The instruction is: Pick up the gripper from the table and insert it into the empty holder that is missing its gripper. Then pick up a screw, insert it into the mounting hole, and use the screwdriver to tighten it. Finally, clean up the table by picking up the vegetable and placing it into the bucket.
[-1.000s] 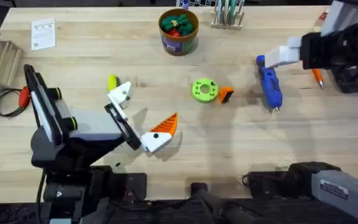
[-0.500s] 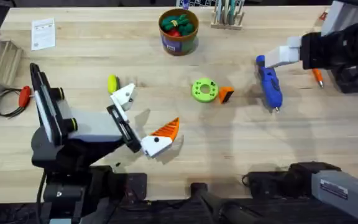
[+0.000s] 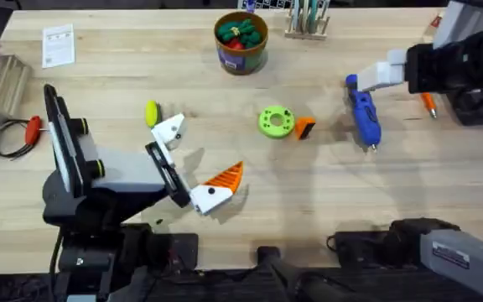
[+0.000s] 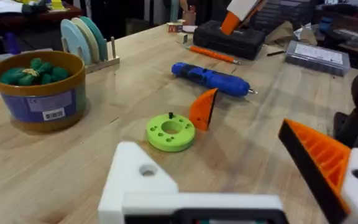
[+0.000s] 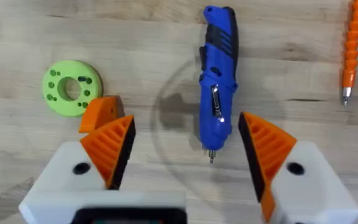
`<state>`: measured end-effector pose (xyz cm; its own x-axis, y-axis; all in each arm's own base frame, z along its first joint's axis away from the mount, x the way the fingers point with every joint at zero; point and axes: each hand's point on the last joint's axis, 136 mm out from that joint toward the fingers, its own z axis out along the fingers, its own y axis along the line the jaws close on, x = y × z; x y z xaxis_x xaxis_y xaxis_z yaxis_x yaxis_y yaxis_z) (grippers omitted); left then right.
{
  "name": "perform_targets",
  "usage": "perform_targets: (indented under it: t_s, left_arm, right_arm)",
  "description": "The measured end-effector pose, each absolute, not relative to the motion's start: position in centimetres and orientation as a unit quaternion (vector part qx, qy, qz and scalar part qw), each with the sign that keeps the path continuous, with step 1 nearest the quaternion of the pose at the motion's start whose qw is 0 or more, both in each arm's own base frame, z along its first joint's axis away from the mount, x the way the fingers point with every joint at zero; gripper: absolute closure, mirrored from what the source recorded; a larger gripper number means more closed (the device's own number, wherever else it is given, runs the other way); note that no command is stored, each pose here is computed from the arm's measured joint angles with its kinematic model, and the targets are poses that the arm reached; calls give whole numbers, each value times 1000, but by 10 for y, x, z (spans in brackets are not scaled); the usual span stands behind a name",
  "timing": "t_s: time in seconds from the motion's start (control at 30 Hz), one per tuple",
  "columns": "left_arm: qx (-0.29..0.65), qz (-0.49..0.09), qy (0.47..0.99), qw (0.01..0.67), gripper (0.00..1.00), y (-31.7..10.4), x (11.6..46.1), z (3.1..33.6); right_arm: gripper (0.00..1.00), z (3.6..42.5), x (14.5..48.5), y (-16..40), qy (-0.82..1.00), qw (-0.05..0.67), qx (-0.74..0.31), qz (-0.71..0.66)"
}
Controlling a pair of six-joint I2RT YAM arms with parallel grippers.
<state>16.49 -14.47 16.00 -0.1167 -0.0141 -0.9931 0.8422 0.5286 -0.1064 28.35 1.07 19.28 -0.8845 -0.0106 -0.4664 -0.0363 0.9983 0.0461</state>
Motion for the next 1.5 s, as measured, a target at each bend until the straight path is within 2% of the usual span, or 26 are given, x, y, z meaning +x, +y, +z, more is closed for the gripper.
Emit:
perform_targets:
  t_s: [1.5]
  left_arm:
    - [330,-378,645,577,14,-150,159,160]
  right_arm:
    - [15,193,284,11,970,240,-12,27]
